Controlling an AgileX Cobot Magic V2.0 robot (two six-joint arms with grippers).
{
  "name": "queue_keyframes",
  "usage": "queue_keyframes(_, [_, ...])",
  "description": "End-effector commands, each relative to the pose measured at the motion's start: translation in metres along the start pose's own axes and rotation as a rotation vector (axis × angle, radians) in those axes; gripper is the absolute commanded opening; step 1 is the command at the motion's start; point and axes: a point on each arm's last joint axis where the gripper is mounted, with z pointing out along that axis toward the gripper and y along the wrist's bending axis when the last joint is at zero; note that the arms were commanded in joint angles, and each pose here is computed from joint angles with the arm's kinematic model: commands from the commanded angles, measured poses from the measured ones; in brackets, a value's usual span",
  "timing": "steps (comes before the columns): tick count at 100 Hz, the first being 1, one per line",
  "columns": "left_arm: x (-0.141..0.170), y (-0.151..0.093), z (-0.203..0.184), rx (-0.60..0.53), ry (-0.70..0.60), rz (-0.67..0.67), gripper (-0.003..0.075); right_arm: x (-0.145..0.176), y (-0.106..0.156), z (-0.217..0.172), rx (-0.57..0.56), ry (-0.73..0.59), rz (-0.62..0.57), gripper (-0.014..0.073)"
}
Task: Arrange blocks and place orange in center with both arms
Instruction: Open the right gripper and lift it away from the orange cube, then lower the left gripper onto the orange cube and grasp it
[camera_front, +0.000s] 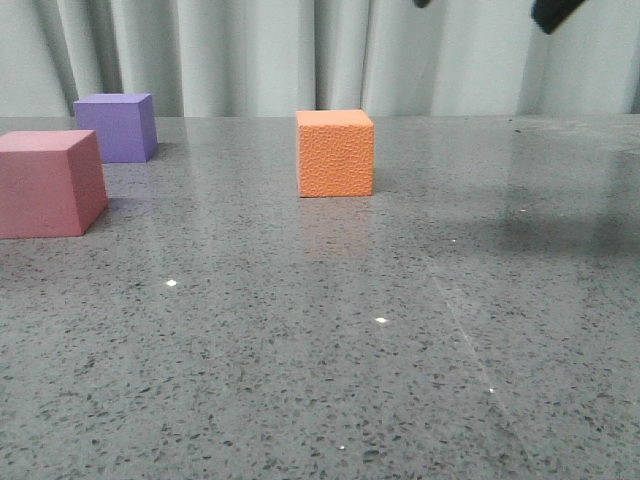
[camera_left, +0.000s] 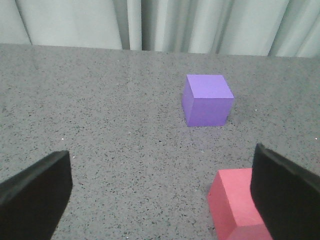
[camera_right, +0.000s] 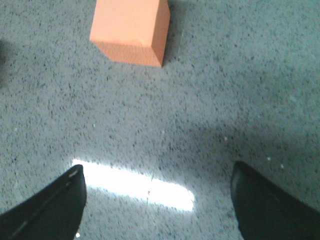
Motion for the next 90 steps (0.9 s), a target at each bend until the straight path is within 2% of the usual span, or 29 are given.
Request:
queue_keyframes(1, [-0.026,-0.003,0.002,0.009,-0.069,0.015,0.0691,0.005,-0.002,-0.025,-0.054,-0.123,-0.012,0.0591])
queue_keyframes(18, [-0.052,-0.014,0.023,0.055,0.001,0.144,0.0691,0.021,-0.01,-0.041,-0.074,-0.168,-0.012,0.0591])
queue_keyframes(23, [-0.061,-0.021,0.03,0.084,0.009,0.233,0.0691,0.024,-0.011,-0.045,-0.078,-0.175,-0.012,0.0591])
queue_keyframes(37, [-0.08,-0.044,0.053,0.186,0.065,0.368,0.0691,0.027,-0.013,-0.052,-0.087,-0.195,-0.012,0.0591])
queue_keyframes(49, [-0.093,-0.071,0.072,0.311,0.104,0.526,0.0691,0.027,-0.013,-0.055,-0.089,-0.2,-0.012,0.0591])
queue_keyframes(72, [-0.116,-0.116,0.107,0.54,0.179,0.684,0.0691,0.027,-0.013,-0.055,-0.089,-0.201,-0.012,0.0591])
queue_keyframes(90, [-0.119,-0.145,0.13,0.754,0.227,0.822,0.0691,0.027,-0.013,-0.055,-0.092,-0.208,-0.012,0.0591])
